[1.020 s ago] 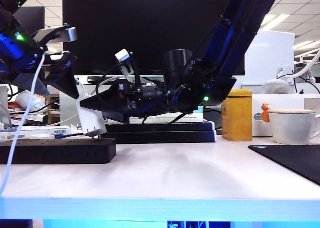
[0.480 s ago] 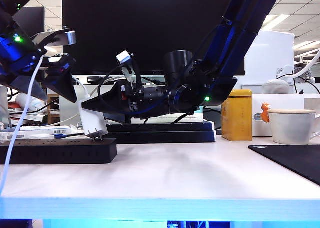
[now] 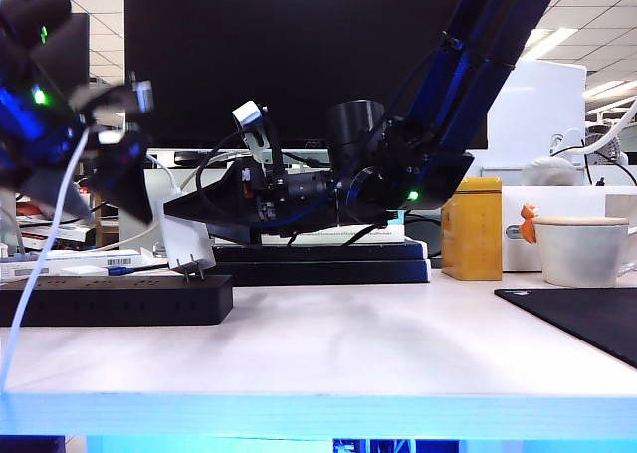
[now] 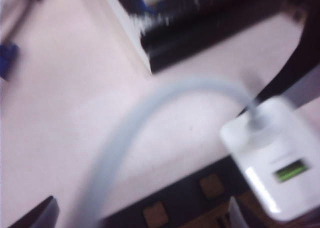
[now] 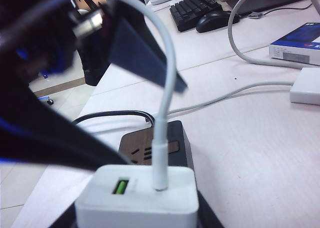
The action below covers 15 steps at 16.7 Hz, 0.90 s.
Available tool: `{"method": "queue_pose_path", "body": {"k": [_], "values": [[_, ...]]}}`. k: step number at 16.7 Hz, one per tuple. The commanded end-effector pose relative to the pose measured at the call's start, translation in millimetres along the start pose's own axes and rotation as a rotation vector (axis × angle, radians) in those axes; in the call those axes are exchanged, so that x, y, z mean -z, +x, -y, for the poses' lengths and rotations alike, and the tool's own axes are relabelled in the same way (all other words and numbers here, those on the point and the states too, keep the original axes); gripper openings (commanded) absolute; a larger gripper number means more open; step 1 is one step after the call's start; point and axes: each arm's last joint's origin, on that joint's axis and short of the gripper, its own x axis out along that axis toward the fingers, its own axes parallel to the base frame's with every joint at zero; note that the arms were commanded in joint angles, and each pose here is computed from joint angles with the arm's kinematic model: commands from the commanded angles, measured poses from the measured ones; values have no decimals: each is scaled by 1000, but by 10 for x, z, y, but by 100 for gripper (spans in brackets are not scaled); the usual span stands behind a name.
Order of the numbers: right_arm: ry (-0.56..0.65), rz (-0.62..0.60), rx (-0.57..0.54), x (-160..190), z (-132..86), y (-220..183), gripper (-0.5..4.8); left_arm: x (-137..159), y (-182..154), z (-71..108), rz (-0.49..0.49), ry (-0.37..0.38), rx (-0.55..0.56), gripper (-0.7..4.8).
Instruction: Plug the white charger into the left socket.
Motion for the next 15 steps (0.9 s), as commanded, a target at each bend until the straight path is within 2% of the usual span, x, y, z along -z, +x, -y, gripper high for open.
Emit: {"method": "queue_pose_path", "body": {"k": [1, 10, 15], "values": [[-28, -6, -23, -20, 1, -24, 202, 14, 51, 2, -11, -26, 5, 479], [-66, -37, -17, 36, 8, -25, 202, -41, 72, -10, 51, -61, 2, 479], [-66, -36, -11, 33, 20, -45, 202, 19, 185, -9, 15, -88, 20, 479]]}}
